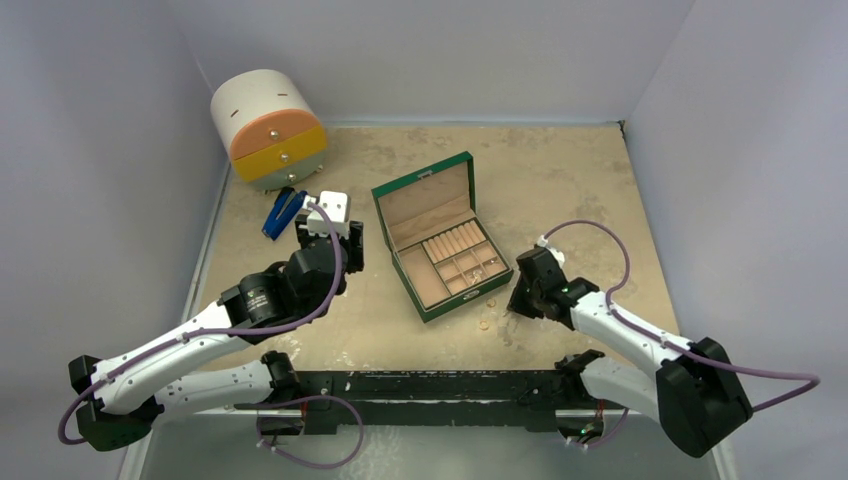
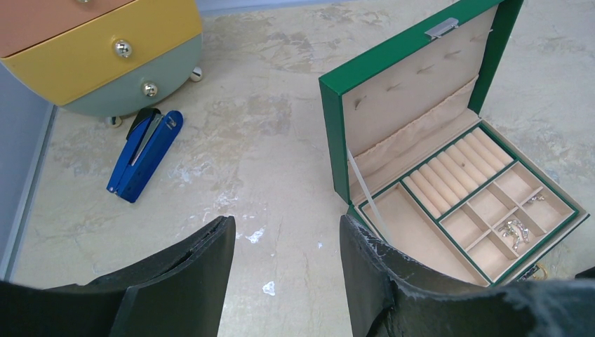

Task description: Organize the mixed jewelry

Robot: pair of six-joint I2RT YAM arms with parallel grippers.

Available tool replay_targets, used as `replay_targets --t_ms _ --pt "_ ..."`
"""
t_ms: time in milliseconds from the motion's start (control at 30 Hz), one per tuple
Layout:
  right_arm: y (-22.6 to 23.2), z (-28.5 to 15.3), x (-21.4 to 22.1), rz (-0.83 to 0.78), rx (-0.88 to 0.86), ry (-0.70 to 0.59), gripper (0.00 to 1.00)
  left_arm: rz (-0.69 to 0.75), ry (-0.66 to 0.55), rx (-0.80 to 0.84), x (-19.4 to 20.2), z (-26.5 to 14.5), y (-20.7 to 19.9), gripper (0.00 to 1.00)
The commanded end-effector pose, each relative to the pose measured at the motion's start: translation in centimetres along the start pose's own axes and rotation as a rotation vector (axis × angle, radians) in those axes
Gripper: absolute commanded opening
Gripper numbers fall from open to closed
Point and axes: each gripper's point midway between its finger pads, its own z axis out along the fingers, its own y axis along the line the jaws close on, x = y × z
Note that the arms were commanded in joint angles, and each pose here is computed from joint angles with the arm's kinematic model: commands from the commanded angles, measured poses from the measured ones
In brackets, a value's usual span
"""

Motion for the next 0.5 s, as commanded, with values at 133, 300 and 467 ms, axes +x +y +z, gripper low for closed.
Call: replay_targets --t_ms 133,300,467 --pt "0.7 -2.0 -1.0 0.003 -0.029 -0.034 0.0 -0.023 -0.017 0.0 -0.6 0.0 0.1 0.56" --pt "1.8 -3.8 -2.8 -0.002 -0.054 -0.078 0.0 -0.022 -0.017 0.0 -0.6 0.0 0.1 0.56" --pt "3.2 -6.0 -4.9 -0.012 -0.085 -0.137 0.0 -0.024 -0.018 0.001 -0.7 -0.1 0.0 0.56"
